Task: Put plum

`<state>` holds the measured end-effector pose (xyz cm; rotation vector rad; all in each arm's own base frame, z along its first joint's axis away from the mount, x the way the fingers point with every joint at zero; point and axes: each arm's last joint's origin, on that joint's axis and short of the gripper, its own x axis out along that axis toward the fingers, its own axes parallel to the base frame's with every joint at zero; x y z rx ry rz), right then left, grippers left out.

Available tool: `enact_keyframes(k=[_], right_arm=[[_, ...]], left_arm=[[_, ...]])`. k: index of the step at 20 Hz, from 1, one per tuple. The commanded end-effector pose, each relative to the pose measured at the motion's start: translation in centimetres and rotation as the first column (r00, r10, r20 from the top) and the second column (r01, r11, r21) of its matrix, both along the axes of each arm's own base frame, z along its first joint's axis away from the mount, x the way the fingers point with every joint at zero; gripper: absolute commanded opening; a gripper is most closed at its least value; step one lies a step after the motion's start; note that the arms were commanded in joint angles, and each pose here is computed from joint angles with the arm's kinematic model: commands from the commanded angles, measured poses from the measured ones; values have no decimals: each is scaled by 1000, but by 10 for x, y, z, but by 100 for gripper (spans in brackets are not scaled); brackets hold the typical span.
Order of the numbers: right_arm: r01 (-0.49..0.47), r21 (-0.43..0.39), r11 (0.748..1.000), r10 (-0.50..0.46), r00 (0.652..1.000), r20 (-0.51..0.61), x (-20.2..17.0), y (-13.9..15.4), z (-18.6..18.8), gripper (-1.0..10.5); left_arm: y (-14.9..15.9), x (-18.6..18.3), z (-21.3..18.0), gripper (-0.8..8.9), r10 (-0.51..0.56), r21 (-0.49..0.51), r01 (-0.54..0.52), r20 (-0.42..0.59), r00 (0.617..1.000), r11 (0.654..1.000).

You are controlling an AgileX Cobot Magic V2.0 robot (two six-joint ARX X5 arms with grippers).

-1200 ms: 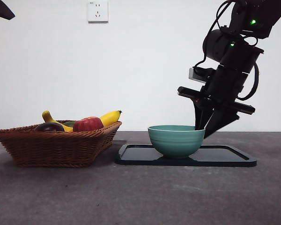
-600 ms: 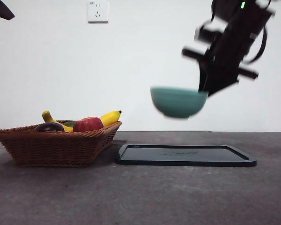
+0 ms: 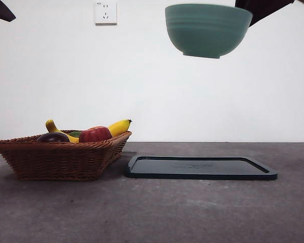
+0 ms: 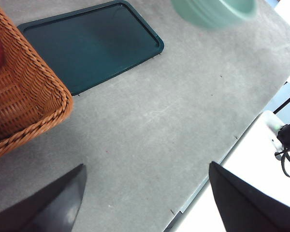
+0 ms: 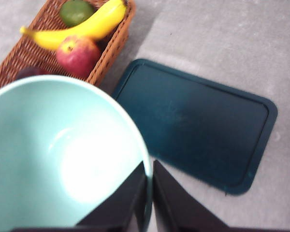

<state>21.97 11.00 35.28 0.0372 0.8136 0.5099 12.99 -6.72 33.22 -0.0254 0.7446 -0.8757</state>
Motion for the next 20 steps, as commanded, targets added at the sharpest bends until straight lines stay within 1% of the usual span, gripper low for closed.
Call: enact_keyframes(k=[1,5,12,16,20], right_arm=[[-39,-21,999,39,999,-20,-10,6,-15,10],[-63,-44,997,60,995,-75,-21,14,-52,10],[-73,-38,997,67,987,-143,-30,23,-114,10],[-70,-55,996,58,981,-187,-29,25,-137,10],[-70,-69,995,54,976,-210,-21,30,-150,10]], left_arm=[[-1,1,7,402,-13,-9,14,28,1000,1000],[-1,1,7,402,-13,-9,14,28,1000,1000],[-1,1,7,402,-13,-9,14,28,1000,1000],[-1,0,7,402,-13,-9,13,27,1000,1000],[-1,0,7,402,-13,-8,13,26,1000,1000]])
